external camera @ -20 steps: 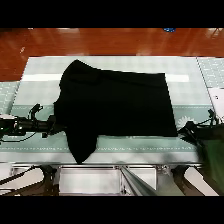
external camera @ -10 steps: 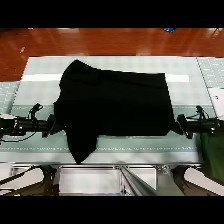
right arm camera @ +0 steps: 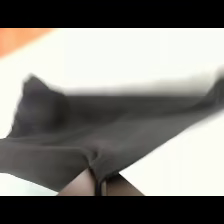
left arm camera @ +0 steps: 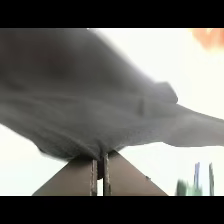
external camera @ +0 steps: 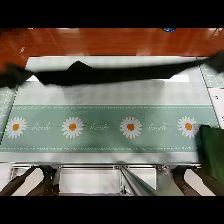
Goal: Fold the shirts.
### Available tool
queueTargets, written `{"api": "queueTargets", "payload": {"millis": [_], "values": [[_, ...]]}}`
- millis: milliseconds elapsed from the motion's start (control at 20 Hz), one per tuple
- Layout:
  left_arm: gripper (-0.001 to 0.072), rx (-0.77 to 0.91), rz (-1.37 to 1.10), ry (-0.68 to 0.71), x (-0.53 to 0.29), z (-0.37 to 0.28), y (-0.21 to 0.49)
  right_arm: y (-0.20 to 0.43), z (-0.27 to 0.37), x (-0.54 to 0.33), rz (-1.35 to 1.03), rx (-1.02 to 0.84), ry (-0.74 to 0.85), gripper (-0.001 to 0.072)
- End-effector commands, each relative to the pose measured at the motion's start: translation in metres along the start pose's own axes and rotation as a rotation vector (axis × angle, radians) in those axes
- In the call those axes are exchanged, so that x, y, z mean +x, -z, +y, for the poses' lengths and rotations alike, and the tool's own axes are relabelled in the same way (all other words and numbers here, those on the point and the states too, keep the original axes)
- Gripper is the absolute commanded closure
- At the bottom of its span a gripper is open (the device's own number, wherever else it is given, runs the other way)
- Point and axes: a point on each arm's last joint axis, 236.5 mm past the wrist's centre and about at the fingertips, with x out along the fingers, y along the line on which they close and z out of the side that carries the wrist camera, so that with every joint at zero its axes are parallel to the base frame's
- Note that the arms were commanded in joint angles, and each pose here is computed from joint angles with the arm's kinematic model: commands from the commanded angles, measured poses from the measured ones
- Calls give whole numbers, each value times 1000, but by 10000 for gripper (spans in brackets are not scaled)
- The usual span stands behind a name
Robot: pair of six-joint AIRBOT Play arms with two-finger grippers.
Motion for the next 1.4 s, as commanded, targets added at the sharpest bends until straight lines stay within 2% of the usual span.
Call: {"api": "queueTargets", "payload": {"millis": [0, 200, 400, 600, 750, 1000, 1200, 1350], "values": [[687, 352, -301, 73, -85, -154, -74, -88, 117, -97, -302, -270, -30, 690], [687, 622, -548, -161, -179, -236, -78, -88, 186, -176, -471, -438, 14, 690], [686, 784, -683, -251, -242, -287, -24, -42, 207, -222, -487, -510, 135, 690], [686, 750, -795, -485, -315, -257, 0, -13, 197, -256, -505, -489, 286, 690], [686, 669, -754, -645, -334, -216, 8, 7, 173, -264, -478, -397, 376, 690], [686, 502, -486, -665, -252, -139, 8, 25, 116, -205, -306, -277, 372, 690], [686, 380, -223, -550, -123, -64, 5, 44, 53, -117, -88, -183, 279, 690], [686, 282, -110, -462, -31, -8, -6, 44, 5, -52, -41, -76, 211, 690]]}}
